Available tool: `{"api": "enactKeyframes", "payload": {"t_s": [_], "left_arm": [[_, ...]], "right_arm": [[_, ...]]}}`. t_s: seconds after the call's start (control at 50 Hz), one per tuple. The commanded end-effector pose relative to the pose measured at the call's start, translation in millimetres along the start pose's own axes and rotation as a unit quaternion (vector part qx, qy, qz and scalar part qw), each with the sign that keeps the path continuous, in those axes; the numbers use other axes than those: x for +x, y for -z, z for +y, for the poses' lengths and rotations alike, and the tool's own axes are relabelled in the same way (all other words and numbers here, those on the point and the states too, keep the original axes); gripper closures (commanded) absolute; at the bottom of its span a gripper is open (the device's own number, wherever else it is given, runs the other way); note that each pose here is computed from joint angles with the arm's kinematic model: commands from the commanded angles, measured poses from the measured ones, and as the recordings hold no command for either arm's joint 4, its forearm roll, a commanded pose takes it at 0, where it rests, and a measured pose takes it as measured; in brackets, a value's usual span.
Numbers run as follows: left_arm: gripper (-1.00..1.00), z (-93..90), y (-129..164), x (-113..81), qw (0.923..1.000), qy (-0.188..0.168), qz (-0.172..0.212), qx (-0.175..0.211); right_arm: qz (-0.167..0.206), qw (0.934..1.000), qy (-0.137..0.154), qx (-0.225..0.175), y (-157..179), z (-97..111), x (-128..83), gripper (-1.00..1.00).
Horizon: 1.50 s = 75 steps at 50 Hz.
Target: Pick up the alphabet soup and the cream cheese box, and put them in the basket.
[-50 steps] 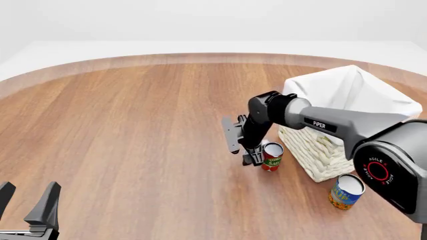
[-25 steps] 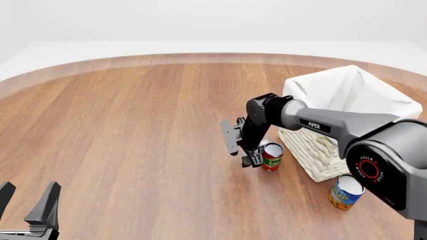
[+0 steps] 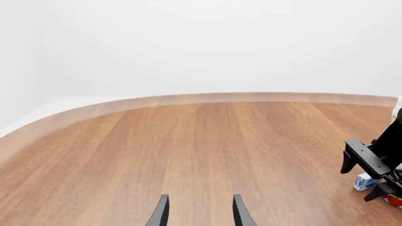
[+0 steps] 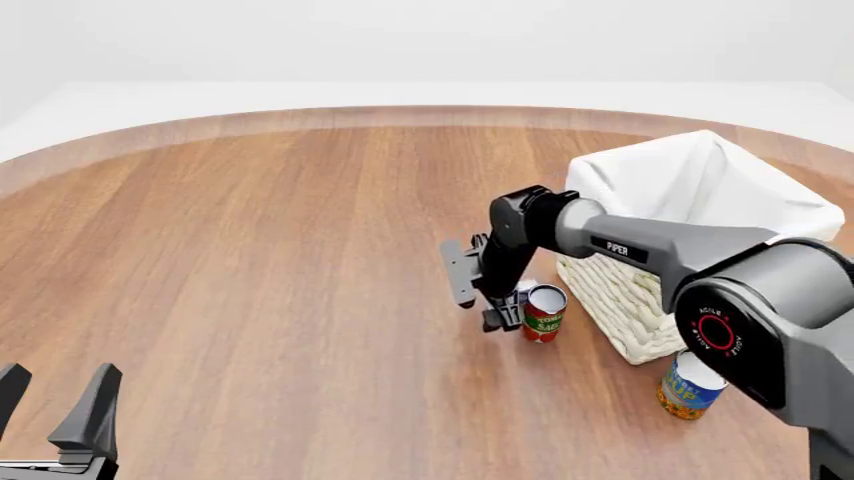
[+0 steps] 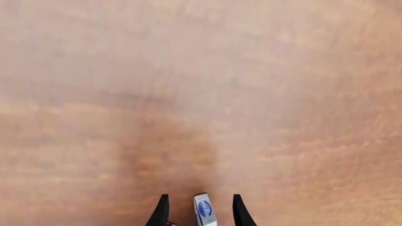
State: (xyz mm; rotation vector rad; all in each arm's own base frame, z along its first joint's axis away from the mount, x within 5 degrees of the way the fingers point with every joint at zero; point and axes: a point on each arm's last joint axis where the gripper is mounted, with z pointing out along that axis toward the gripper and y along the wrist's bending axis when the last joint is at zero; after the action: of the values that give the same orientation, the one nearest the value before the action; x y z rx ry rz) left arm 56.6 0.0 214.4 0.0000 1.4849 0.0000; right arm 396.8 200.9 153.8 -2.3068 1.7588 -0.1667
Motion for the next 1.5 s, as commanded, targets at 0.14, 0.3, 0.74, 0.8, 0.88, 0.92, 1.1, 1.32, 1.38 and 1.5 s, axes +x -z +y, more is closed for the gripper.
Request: {"api": "enactKeyframes", "payload": {"t_s": [0.14, 0.3, 0.74, 0.8, 0.88, 0.92, 1.1, 1.32, 1.38, 1.5], "left_arm": [[-1.0, 0.0, 0.0, 0.0, 1.0, 0.0, 0.0, 0.0], [-1.0, 0.0, 0.0, 0.0, 1.0, 0.0, 0.0, 0.0], [-1.0, 0.0, 0.0, 0.0, 1.0, 0.0, 0.0, 0.0], [-1.0, 0.0, 0.0, 0.0, 1.0, 0.0, 0.0, 0.0], [-1.0, 0.0, 0.0, 0.0, 1.0, 0.0, 0.0, 0.0], [-1.0, 0.0, 0.0, 0.0, 1.0, 0.0, 0.0, 0.0], [-1.0, 0.0, 0.0, 0.0, 1.0, 0.0, 0.0, 0.0], [-1.0, 0.0, 0.0, 0.0, 1.0, 0.0, 0.0, 0.0], [-1.0, 0.0, 0.0, 0.0, 1.0, 0.0, 0.0, 0.0], [-1.0, 0.0, 0.0, 0.0, 1.0, 0.0, 0.0, 0.0]], "right_arm": [[0.001, 1.0, 0.005, 0.0, -6.0, -10.3, 2.6, -1.0], [0.003, 1.0, 0.007, -0.001, -9.4, -14.3, 8.2, -1.0], [0.003, 0.9998, 0.019, 0.004, -12.4, -10.9, 9.6, 1.0], [0.003, 0.9998, 0.018, 0.005, -13.5, -11.2, 9.7, 1.0], [0.003, 0.9998, 0.019, 0.006, -13.2, -11.9, 10.3, 1.0], [0.003, 0.9997, 0.021, 0.007, -12.8, -11.7, 10.9, 1.0], [0.004, 0.9996, 0.025, 0.01, -12.8, -12.9, 16.8, 1.0], [0.005, 0.9994, 0.031, 0.015, -10.1, -15.3, 21.3, 1.0], [0.005, 0.9993, 0.034, 0.016, -7.1, -16.7, 21.5, 1.0], [0.005, 0.9991, 0.038, 0.018, -6.6, -17.2, 23.2, 1.0]]}}
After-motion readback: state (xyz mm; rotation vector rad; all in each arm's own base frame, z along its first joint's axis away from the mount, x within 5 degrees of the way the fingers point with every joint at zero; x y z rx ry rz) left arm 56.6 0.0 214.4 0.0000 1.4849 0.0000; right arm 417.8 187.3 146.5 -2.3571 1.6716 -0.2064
